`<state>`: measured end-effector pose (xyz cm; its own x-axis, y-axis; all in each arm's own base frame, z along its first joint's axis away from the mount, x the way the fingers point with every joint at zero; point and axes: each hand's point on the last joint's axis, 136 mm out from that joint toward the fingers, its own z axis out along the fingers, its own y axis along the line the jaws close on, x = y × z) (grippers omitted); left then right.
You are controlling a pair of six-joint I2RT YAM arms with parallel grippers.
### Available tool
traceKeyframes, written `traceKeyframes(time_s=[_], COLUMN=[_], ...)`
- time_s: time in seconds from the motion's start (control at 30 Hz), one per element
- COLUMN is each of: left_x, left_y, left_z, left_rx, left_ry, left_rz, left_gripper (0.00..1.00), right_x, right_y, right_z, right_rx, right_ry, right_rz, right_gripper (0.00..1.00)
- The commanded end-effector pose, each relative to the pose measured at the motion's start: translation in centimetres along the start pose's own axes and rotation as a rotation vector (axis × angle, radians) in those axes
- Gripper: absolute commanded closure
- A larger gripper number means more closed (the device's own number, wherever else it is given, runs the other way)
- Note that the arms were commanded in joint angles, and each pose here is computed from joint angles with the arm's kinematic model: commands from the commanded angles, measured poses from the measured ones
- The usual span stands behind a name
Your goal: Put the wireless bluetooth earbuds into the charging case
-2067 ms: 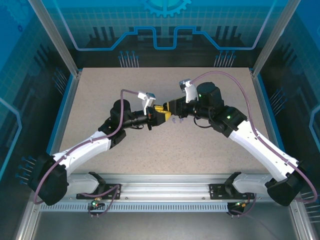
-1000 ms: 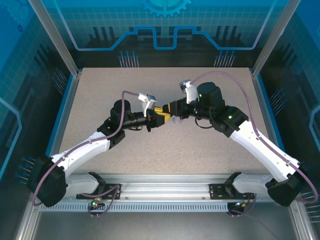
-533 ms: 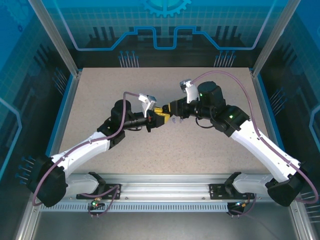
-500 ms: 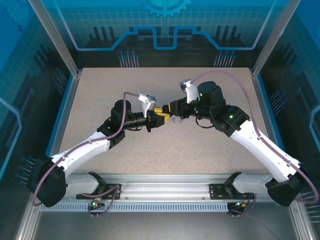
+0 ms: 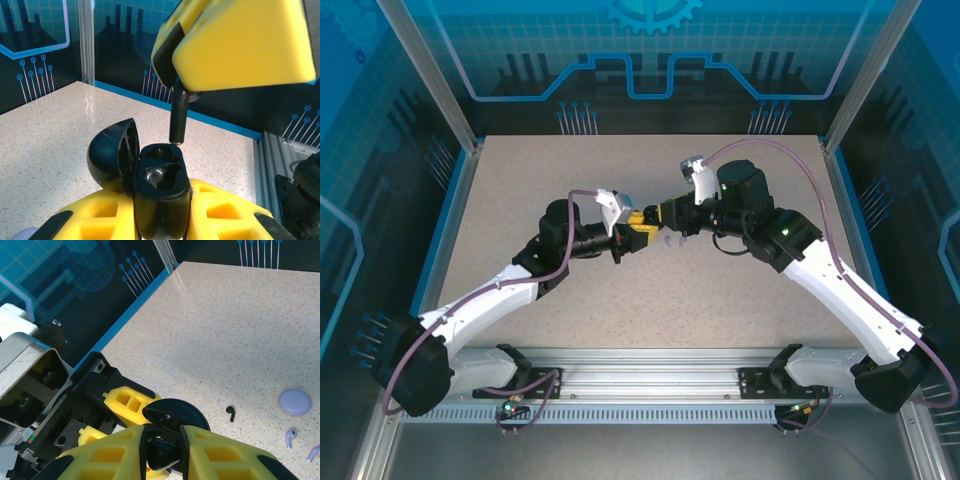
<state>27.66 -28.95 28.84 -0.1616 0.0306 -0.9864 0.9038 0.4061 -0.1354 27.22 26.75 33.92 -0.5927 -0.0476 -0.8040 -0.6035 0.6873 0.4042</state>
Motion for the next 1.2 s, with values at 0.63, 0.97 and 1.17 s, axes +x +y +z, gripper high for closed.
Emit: traceKeyframes(time_s=[0.63,0.97,1.17], left_x=[-2.1,-2.3,-2.4], left_y=[-1.3,-1.5,-1.4], left_z=[0.0,0.0,0.1], left_rx=[0.057,0.066,0.063], left_ry=[-0.066,-0.070,-0.074], left_rz=[0.133,0.128,0.120], left_gripper=[0.90,0.90,0.90], right_x=[-0.2,0.0,0.2], right_y=[0.5,0.8,0.9], right_z=[-0.3,-0.1,0.1], right_rx=[-0.001,-0.021,-0.026], right_ry=[-0.008,0.007,0.015], right_rz=[-0.039,-0.038,-0.039], right_gripper=[0.75,0.75,0.74])
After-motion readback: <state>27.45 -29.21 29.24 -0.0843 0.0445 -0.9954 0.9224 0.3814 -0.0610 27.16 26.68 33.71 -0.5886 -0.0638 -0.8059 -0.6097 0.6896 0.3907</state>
